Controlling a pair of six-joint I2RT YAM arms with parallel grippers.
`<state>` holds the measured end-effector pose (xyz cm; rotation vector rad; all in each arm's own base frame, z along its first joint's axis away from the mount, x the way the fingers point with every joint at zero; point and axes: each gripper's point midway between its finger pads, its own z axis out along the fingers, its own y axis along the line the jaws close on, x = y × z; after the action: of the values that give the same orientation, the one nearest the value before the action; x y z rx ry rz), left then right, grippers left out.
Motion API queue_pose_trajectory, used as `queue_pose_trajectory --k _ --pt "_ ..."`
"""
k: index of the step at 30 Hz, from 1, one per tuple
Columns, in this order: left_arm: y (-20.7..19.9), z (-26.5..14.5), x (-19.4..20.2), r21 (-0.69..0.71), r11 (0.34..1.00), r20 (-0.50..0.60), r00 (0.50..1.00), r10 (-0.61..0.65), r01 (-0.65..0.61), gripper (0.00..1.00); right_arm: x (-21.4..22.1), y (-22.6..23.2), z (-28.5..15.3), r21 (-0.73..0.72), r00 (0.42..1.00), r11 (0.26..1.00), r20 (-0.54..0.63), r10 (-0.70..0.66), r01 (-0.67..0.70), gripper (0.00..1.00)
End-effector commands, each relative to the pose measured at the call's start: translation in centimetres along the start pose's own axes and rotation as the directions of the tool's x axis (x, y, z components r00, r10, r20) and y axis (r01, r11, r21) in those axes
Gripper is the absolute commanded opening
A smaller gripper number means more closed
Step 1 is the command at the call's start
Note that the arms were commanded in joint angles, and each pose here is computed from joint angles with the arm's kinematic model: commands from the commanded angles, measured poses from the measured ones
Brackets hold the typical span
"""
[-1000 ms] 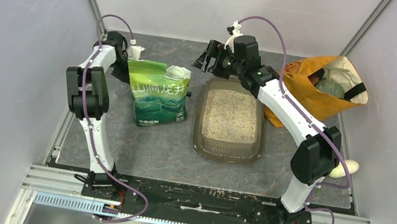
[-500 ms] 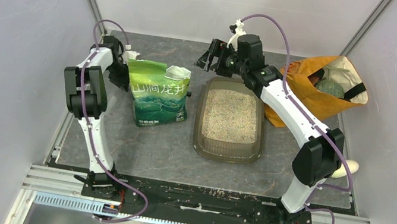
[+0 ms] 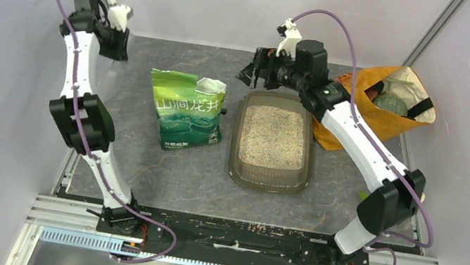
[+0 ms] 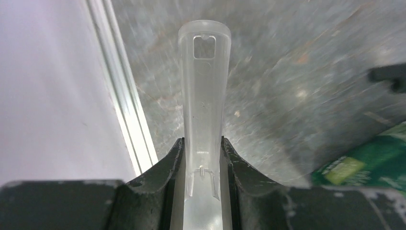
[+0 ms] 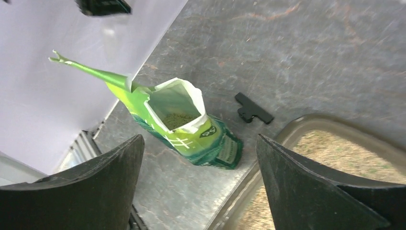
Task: Fill the litter box with clean litter
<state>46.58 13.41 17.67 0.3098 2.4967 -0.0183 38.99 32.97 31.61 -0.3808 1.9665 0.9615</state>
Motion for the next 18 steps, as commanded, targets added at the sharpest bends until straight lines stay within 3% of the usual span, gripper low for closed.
queue_pose_trajectory --k 1,7,10,13,18 --pt "-5.2 -12.3 -8.3 0.055 0.998 0.305 0.952 0.018 -0.036 0.02 -4.7 2.0 -5.4 -0.017 0.959 0.970 0.160 -0.235 0.241 0.97" --pt "-15.4 -24.0 -12.5 0.245 0.943 0.573 0.818 0.047 -0.225 0.02 -4.6 5.5 -11.7 -0.113 0.834 0.835 0.209 -0.510 0.538 0.97" --pt "-21.7 -28.3 -12.4 0.324 0.864 0.649 0.755 0.094 -0.386 0.02 -4.4 6.8 -14.5 -0.124 0.788 0.785 0.223 -0.574 0.607 0.97" --pt "-28.8 -31.8 -10.3 0.457 0.702 0.696 0.711 0.099 -0.546 0.02 -3.9 8.1 -17.4 -0.135 0.715 0.708 0.252 -0.652 0.693 0.97" --pt "-38.1 -35.3 -4.9 0.682 0.357 0.664 0.745 0.066 -0.638 0.02 -2.5 11.2 -22.2 -0.209 0.592 0.554 0.304 -0.746 0.806 0.97"
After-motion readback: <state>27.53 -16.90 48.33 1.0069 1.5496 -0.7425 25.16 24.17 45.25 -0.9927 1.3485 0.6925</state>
